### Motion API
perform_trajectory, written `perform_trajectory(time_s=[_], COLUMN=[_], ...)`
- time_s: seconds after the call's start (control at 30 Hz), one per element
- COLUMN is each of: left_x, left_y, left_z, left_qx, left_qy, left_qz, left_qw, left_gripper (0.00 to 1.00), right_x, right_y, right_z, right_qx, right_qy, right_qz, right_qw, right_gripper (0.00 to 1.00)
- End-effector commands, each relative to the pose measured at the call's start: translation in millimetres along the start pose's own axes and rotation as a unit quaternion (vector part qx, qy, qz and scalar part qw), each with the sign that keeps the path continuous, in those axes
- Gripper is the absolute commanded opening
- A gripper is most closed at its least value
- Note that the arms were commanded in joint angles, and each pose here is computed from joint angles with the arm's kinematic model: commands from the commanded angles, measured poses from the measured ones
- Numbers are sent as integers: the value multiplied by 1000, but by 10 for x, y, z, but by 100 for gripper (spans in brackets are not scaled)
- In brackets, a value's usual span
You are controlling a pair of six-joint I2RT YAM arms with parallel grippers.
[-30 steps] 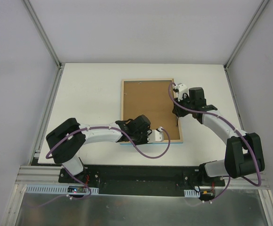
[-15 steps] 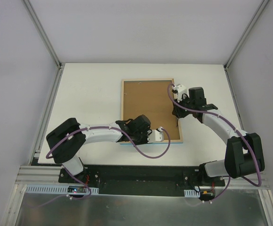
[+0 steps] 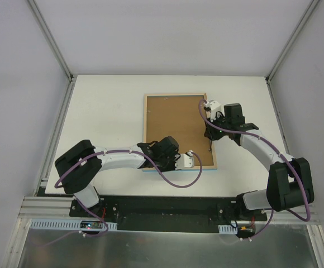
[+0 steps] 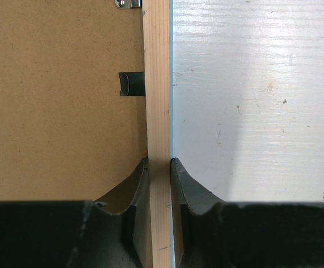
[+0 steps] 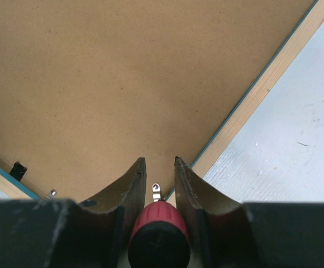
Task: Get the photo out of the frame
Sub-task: Release the photo frame item from the photo frame.
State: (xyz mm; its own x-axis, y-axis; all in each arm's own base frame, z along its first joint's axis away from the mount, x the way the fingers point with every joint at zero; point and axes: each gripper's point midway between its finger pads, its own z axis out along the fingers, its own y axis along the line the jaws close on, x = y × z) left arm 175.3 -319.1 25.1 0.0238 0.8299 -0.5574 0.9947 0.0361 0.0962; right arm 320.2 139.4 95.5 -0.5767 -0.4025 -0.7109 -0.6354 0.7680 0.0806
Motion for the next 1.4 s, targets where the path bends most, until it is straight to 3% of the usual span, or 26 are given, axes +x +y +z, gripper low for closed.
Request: perform_trajectory(time_s=[0.0, 0.6, 1.07, 1.23, 1.37], left_x=[246, 247, 225, 217, 210], left_y=[-84, -91, -103, -99, -83], left_z=[83, 87, 69, 57, 39], left_qx=[16, 18, 21, 20, 15], left_qy=[43, 43, 38, 36, 35], left_qz=[-16, -14, -15, -14, -13], left_qw=[999, 999, 999, 999, 999], left_gripper=[0, 0, 0, 0, 0], right_x=[-107, -122, -333, -352, -407], right_y=[42, 77, 216, 139, -76], right_z=[-80, -101, -337, -351, -396], right_qx=[-12, -20, -82, -62, 0], right_qy=[-11, -15, -99, -101, -109], right_qz=[-6, -12, 8, 17, 37], right_qw=[1000, 1000, 992, 993, 993], right_gripper=[1, 1, 1, 1, 1])
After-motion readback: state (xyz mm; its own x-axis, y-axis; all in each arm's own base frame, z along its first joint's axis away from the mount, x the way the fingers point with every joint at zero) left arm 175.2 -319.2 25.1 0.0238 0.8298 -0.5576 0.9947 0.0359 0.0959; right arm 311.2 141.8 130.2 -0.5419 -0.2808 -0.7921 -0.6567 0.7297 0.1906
